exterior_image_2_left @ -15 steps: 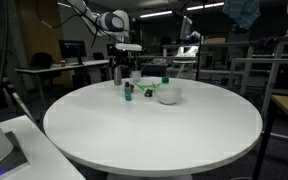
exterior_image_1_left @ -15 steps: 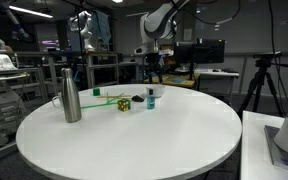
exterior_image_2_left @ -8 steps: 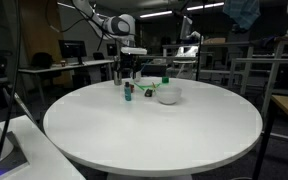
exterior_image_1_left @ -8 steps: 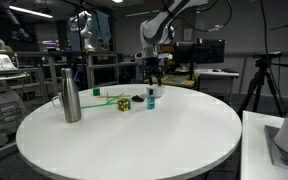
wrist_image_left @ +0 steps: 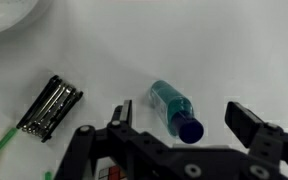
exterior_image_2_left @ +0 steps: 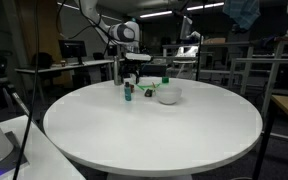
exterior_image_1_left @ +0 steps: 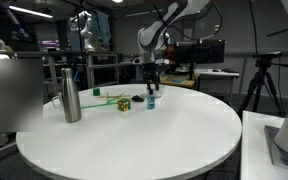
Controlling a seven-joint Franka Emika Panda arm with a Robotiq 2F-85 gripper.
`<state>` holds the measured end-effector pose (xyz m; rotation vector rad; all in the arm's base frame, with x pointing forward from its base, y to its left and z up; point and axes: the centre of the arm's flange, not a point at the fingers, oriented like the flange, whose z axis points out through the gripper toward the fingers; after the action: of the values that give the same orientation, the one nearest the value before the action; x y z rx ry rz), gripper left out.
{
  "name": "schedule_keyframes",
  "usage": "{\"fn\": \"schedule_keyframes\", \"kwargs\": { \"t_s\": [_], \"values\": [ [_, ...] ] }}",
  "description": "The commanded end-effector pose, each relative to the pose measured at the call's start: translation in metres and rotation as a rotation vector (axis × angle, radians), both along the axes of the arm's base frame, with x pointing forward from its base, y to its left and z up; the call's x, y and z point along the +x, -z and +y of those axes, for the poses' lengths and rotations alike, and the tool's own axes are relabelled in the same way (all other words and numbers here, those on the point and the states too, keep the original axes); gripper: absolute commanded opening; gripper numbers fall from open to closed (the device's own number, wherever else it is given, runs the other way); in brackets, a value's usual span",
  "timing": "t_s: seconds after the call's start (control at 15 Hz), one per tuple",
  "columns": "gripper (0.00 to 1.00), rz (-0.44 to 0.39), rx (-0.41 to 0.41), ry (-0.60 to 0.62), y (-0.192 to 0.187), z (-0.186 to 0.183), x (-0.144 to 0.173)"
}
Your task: Move the bottle forward
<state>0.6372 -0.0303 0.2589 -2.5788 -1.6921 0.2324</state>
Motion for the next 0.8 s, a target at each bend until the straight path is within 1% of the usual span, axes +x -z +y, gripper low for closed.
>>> {"fn": "schedule_keyframes", "kwargs": {
  "t_s": [0.0,0.33,0.73],
  "values": [
    [1.0,0.029,0.023,0.004,0.001,0.002,0.022],
    [1.0,0.049,0.037,-0.007,0.004,0.01,0.025],
    [1.0,0.078,0.043,-0.001,0.015,0.01,0.023]
  ]
}}
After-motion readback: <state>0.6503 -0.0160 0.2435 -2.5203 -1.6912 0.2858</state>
